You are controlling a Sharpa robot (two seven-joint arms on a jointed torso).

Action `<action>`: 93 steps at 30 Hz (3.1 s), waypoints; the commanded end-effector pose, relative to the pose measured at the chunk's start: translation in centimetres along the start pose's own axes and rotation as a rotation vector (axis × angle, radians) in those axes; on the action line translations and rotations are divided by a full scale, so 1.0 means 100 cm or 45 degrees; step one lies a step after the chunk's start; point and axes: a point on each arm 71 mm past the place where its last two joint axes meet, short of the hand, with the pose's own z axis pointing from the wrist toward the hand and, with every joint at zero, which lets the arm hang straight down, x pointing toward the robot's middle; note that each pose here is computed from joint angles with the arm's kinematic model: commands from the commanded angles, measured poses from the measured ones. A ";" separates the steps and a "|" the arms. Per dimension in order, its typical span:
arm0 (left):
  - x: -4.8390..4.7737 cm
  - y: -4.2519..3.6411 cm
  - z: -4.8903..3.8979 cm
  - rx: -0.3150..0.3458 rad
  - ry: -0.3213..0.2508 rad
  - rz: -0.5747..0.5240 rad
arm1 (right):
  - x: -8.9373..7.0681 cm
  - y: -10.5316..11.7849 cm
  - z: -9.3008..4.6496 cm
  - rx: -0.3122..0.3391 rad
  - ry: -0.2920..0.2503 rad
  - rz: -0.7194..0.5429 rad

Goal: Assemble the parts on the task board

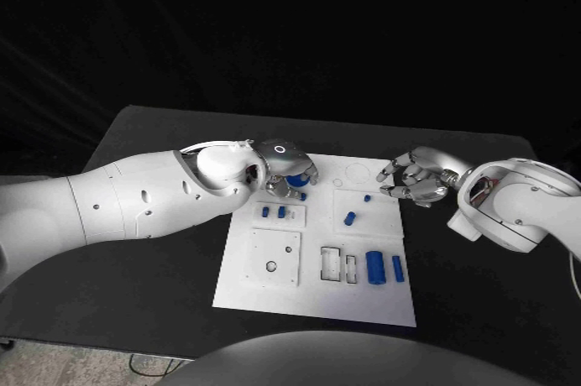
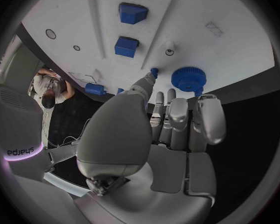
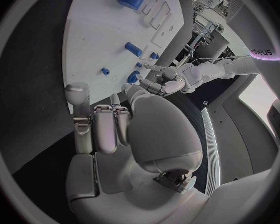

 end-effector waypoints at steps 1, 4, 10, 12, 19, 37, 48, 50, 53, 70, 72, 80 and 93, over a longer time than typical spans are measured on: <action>0.0028 -0.0024 0.0009 0.012 0.038 -0.003 | 0.001 0.000 0.000 0.002 0.025 -0.009; 0.0048 -0.0027 0.0009 0.010 0.050 -0.007 | 0.002 0.000 0.000 0.003 0.028 -0.009; 0.0085 -0.0043 0.0020 0.014 0.064 -0.014 | 0.002 0.000 0.001 0.004 0.034 -0.008; 0.0094 -0.0050 0.0026 0.019 0.064 -0.017 | 0.002 0.000 0.000 0.005 0.036 -0.008; 0.0121 -0.0076 0.0055 0.034 0.064 -0.028 | 0.002 -0.001 0.000 0.010 0.041 -0.010; 0.0192 -0.0068 0.0077 0.029 0.048 -0.047 | 0.003 -0.002 0.000 0.020 0.055 0.000; 0.0119 -0.0046 0.0019 0.019 -0.001 -0.054 | 0.003 -0.003 0.000 0.023 0.057 0.000; 0.0042 -0.0033 -0.0005 0.017 -0.033 -0.061 | 0.003 -0.003 0.000 0.023 0.058 0.000; -0.0072 -0.0007 -0.0043 0.014 -0.069 -0.063 | 0.003 -0.003 0.000 0.024 0.060 0.000; -0.0274 0.0248 -0.0340 -0.055 -0.005 -0.080 | 0.003 -0.004 0.000 0.030 0.072 0.003; -0.0239 0.0261 -0.0362 -0.064 0.006 -0.081 | 0.004 -0.004 0.000 0.030 0.074 0.003; -0.0110 0.0271 -0.0401 -0.090 0.024 -0.095 | 0.004 -0.003 0.001 0.028 0.079 0.004; 0.0029 0.0258 -0.0406 -0.106 0.047 -0.111 | 0.005 -0.004 0.002 0.027 0.079 0.009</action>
